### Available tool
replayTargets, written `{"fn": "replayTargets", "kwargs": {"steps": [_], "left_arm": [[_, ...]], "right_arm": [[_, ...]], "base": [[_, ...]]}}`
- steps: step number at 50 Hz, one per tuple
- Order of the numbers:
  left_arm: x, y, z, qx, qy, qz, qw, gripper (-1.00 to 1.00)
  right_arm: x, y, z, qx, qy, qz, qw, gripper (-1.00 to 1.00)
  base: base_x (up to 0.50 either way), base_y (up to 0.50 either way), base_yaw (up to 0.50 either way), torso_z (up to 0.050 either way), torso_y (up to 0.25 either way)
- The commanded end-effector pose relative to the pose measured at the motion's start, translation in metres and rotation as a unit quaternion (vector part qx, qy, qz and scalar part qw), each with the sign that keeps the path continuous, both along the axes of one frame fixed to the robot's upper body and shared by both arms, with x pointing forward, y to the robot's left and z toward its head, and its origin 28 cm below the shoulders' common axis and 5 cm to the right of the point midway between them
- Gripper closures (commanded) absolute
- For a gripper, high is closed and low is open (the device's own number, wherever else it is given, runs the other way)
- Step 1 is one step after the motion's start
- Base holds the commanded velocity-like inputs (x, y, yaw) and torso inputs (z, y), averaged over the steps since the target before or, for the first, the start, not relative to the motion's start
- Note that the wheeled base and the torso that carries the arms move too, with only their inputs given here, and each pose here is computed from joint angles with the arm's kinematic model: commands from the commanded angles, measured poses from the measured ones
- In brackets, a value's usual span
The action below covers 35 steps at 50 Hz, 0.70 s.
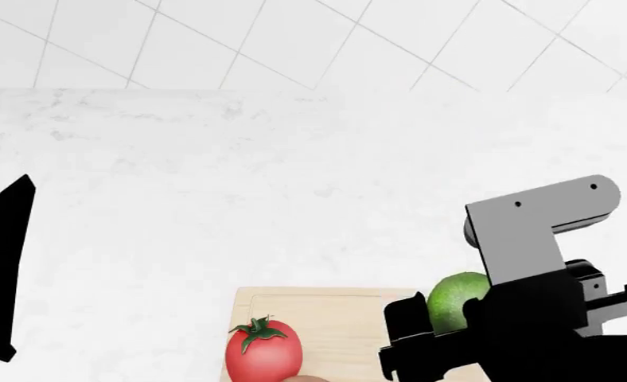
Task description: Place the avocado, onion, tomato and bell pepper on the cutting board.
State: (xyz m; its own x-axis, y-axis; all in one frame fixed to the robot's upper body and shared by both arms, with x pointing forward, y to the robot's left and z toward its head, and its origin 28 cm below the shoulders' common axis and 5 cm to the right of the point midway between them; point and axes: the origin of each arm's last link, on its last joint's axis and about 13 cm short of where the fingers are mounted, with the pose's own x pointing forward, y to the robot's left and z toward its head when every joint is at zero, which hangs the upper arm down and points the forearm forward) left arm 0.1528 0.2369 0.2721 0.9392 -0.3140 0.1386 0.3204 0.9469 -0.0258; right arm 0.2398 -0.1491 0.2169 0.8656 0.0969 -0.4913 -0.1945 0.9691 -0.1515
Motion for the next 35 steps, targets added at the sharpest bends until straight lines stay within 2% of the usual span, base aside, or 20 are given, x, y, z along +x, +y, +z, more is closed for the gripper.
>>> {"fn": "replayTargets", "kwargs": {"steps": [1,12,13,27,33,35], "left_arm": [[-0.001,0.0,0.0,0.0,0.003,0.001,1.0,-1.0],[-0.001,0.0,-0.001,-0.002,0.006,0.002,1.0,-1.0],[-0.001,0.0,-0.001,-0.002,0.006,0.003,1.0,-1.0],[0.0,0.0,-0.001,-0.002,0.005,0.004,1.0,-1.0],[0.001,0.0,-0.001,-0.003,0.004,0.003,1.0,-1.0],[0.001,0.0,-0.001,-0.003,0.004,0.003,1.0,-1.0]], "right_arm": [[-0.001,-0.002,-0.015,-0.002,0.022,-0.006,1.0,1.0],[-0.002,-0.002,-0.017,0.003,0.029,-0.006,1.0,1.0],[-0.002,-0.002,-0.016,0.004,0.029,-0.005,1.0,-1.0],[-0.003,-0.003,0.009,0.015,-0.012,-0.006,1.0,-1.0],[-0.019,-0.002,0.05,0.02,-0.09,-0.001,0.996,-1.0],[-0.032,-0.002,0.071,0.019,-0.13,0.0,0.991,-1.0]], "base": [[0.0,0.0,0.0,0.0,0.0],[0.0,0.0,0.0,0.0,0.0],[0.0,0.0,0.0,0.0,0.0],[0.0,0.0,0.0,0.0,0.0],[0.0,0.0,0.0,0.0,0.0],[0.0,0.0,0.0,0.0,0.0]]}}
